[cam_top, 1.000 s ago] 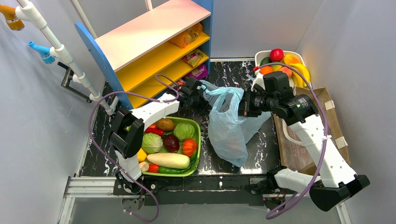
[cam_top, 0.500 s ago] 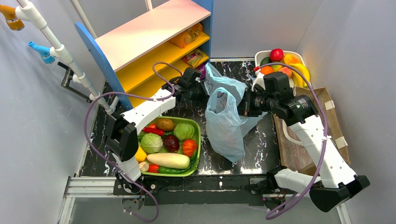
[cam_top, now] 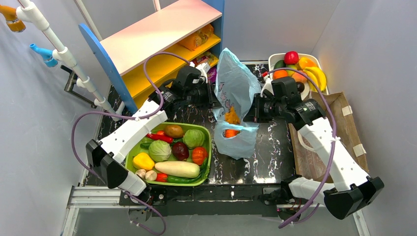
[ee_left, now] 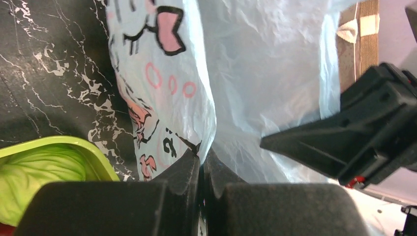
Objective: Place the food into the grocery bag and tie it
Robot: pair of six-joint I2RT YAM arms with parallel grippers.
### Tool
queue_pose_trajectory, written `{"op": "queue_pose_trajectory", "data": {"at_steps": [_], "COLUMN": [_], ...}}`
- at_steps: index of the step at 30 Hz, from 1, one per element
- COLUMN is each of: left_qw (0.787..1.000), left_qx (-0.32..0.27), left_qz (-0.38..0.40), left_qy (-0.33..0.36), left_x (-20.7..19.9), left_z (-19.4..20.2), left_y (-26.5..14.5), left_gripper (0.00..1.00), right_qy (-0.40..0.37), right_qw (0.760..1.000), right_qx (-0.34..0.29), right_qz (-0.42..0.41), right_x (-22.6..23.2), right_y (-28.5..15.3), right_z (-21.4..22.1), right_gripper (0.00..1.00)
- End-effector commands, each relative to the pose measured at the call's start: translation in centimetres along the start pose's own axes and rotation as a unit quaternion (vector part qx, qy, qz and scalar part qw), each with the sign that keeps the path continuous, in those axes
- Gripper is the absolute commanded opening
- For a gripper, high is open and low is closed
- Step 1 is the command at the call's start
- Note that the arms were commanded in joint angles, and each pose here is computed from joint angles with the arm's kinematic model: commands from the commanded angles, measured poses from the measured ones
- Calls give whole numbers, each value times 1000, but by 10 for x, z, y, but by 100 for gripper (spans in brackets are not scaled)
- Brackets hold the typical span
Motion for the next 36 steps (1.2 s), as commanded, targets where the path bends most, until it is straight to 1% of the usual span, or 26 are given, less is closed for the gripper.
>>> {"op": "queue_pose_trajectory", "data": {"at_steps": [1, 2, 3, 5, 9, 11, 16, 21, 25, 29, 33, 36], "left_qw": [999, 999, 998, 998, 997, 997, 996, 996, 996, 996, 996, 995], "left_qx": [21, 26, 28, 24, 33, 35, 43, 45, 43, 42, 44, 42], "left_qz": [-5, -6, -10, -20, -32, -40, -54, -56, -52, -42, -36, -32], "left_qy": [45, 46, 47, 49, 55, 53, 54, 57, 62, 68, 74, 80], "left_x": [2, 2, 2, 4, 5, 6, 8, 9, 7, 5, 6, 5], "left_z": [12, 13, 14, 12, 9, 7, 4, 5, 4, 6, 11, 12], "left_y": [-13, -13, -13, -13, -12, -11, -11, -11, -16, -21, -24, -27], "left_gripper": [0, 0, 0, 0, 0, 0, 0, 0, 0, 0, 0, 0], "right_qy": [-25, -26, -28, -31, -44, -53, -72, -81, -91, -58, -29, 14], "right_qw": [1000, 999, 999, 999, 996, 995, 987, 975, 963, 945, 937, 933], "right_qx": [-16, -20, -24, -35, -60, -78, -132, -195, -242, -287, -287, -289], "right_qz": [-2, 4, 10, 23, 38, 43, 55, 72, 74, 146, 199, 215], "right_x": [0, 0, 0, 0, 7, 12, 26, 32, 41, 29, 14, 1], "right_y": [5, 4, 3, 0, -12, -22, -50, -73, -89, -97, -89, -81], "right_z": [-10, -12, -15, -21, -34, -42, -62, -80, -96, -119, -140, -158], "right_gripper": [18, 31, 42, 53, 70, 72, 73, 74, 77, 80, 80, 80]}}
Point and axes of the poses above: each gripper's point midway between its finger pads, its own y axis out along the fingers, its own x axis along the line the jaws close on, z = x × y, the point moved 4 cm from there along -y, back along the fingers, and after that the axes turned 14 degrees about y, right-handed, at the moved point
